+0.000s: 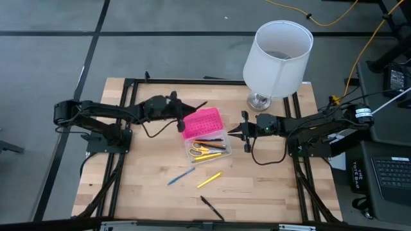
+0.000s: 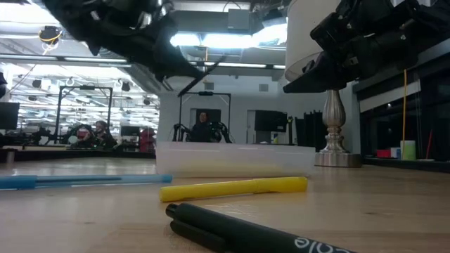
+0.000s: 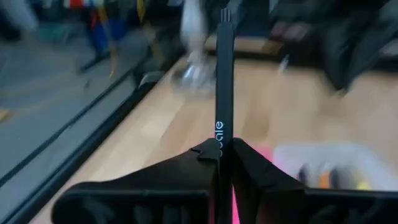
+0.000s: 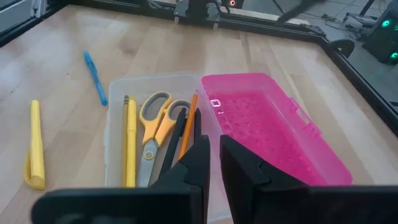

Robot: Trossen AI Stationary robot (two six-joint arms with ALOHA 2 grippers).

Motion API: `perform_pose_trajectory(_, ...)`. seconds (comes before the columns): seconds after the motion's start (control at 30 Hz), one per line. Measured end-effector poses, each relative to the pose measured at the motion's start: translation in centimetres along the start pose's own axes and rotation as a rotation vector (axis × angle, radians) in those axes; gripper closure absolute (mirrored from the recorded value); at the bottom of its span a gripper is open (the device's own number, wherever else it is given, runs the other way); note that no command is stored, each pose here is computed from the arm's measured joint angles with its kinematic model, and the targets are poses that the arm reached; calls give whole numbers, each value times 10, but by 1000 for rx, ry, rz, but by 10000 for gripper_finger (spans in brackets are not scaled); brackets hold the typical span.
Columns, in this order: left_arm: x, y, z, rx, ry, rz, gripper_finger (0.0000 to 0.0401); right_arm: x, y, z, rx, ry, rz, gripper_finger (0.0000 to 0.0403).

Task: Pick & place school supplies into a supply box
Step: Put the black pen into the pink supply box

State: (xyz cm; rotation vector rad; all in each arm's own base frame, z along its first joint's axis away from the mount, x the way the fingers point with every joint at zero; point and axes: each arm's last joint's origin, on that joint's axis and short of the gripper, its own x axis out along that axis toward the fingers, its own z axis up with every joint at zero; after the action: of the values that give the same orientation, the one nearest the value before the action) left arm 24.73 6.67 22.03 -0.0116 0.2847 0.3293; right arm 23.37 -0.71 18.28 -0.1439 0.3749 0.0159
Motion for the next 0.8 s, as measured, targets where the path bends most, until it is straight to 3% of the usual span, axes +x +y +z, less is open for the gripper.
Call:
perform_pose_trajectory(0.2, -10, -22, -10, 9, -190, -136, 392, 0, 0, 0, 43, 0, 0, 360)
perform_pose_trajectory(0.53, -20, -61, -17, 147, -176, -287, 392, 0, 0, 0, 96, 0, 0, 360)
perform_pose_trajectory(0.8, -31, -89, -18, 166, -183, -376, 392, 0, 0, 0, 99, 0, 0, 360)
